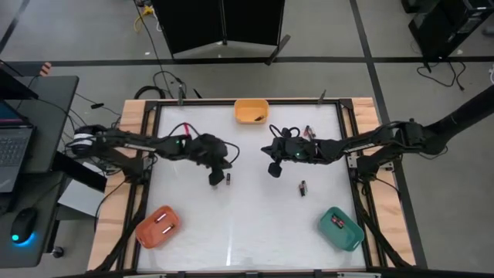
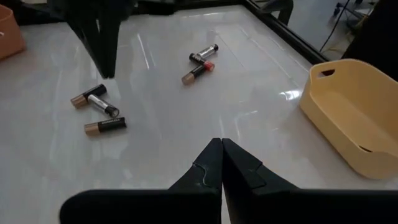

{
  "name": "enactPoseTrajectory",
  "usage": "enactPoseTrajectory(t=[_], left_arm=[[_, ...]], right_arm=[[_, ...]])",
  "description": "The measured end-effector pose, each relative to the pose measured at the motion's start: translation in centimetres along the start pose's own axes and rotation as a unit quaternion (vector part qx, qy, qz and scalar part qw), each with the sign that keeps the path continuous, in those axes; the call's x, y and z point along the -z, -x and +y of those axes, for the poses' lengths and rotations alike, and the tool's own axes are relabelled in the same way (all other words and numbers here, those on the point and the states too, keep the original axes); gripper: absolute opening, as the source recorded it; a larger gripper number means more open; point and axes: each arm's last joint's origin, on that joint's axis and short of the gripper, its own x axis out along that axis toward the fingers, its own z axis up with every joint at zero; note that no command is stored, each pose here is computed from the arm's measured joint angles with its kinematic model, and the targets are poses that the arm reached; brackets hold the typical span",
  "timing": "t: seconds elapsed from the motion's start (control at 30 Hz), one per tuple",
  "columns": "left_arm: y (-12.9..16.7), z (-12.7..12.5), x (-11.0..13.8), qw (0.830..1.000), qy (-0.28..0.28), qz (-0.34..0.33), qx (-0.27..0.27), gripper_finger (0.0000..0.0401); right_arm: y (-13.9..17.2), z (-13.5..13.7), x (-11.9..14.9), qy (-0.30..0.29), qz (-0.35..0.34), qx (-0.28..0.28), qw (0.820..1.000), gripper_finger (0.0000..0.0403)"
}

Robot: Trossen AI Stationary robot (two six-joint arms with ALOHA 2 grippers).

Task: Sort batteries
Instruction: Put the black-brown battery into the yellow bin

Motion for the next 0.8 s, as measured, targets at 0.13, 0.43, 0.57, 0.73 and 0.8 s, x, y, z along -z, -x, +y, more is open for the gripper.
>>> enactPoseTrajectory(t=[0.13,0.43,0.57,0.73,0.8], left_arm=[[-1.1,1.4,0.7,0.999,-0.001,0.035,0.018,0.0004],[-1.2,1.7,0.6,0.997,-0.013,0.072,0.009,0.0061],[-1.2,1.6,0.8,0.996,0.015,0.09,-0.014,0.0097],[-1.2,1.2,0.8,0.993,0.074,0.088,-0.026,0.0137],[-1.3,0.8,0.9,0.994,0.065,0.088,-0.028,0.0146]], right_arm=[[-0.2,-0.4,0.2,-0.007,0.006,0.007,1.0,0.0011],[-0.3,-0.5,0.1,-0.02,0.002,0.008,1.0,0.0011],[-0.3,-0.5,0.0,-0.025,0.001,0.008,1.0,0.0011],[-0.2,-0.3,0.1,-0.024,0.001,0.005,1.0,0.0011],[-0.2,-0.2,0.1,-0.023,0.001,0.004,1.0,0.0011]])
